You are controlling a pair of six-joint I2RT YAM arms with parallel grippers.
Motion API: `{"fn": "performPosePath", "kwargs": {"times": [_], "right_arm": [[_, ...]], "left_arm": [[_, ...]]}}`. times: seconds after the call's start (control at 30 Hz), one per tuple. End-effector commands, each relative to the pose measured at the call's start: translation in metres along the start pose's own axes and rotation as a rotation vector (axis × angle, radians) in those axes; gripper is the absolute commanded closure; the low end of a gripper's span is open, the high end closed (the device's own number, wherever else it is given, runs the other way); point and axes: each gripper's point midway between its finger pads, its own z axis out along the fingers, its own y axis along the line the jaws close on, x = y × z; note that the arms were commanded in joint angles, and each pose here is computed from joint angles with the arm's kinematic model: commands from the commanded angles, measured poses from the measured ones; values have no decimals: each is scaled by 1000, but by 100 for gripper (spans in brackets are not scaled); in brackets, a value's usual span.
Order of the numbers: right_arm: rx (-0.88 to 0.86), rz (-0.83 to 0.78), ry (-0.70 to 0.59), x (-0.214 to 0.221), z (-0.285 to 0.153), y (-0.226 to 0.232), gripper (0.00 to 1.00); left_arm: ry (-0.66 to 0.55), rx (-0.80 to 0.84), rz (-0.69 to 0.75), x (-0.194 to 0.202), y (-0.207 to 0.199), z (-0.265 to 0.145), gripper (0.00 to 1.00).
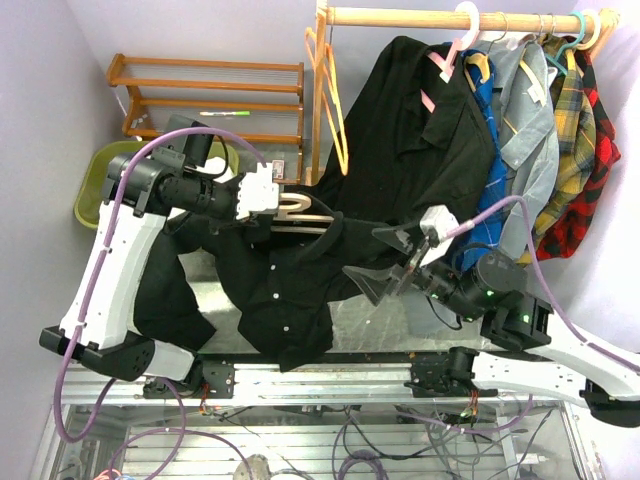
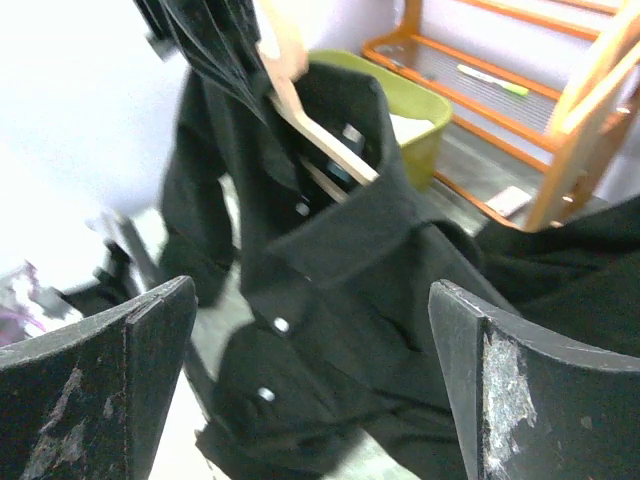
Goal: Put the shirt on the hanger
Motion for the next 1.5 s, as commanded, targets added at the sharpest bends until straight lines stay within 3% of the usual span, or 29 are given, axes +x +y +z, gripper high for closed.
{"fn": "performPosePath", "kwargs": {"times": [0.0,0.17,0.53,0.93,1.27,1.33,1.43,1.47], "right_arm": [[24,-353,228,64,-18,-29,0],[49,-554,327,92,-16,-49,0],[41,-722,280,48,-19,-53,0],[-78,-584,408,69,-1,-58,0],[-290,-404,466,85,24,-42,0],[-331,-377,499,94,27,-38,7],[-365,-361,517,98,34,-36,35],[-373,-358,512,97,36,-35,38]], "left_arm": [[-139,77,40,-18,-10,7,93],[-114,101,38,-8,-10,16,93],[-12,159,99,12,-24,33,93],[-8,128,136,-8,-28,24,93],[22,130,199,-12,-39,22,93],[19,136,215,-14,-40,23,93],[4,149,232,-19,-42,25,93],[-2,150,238,-21,-42,25,93]]}}
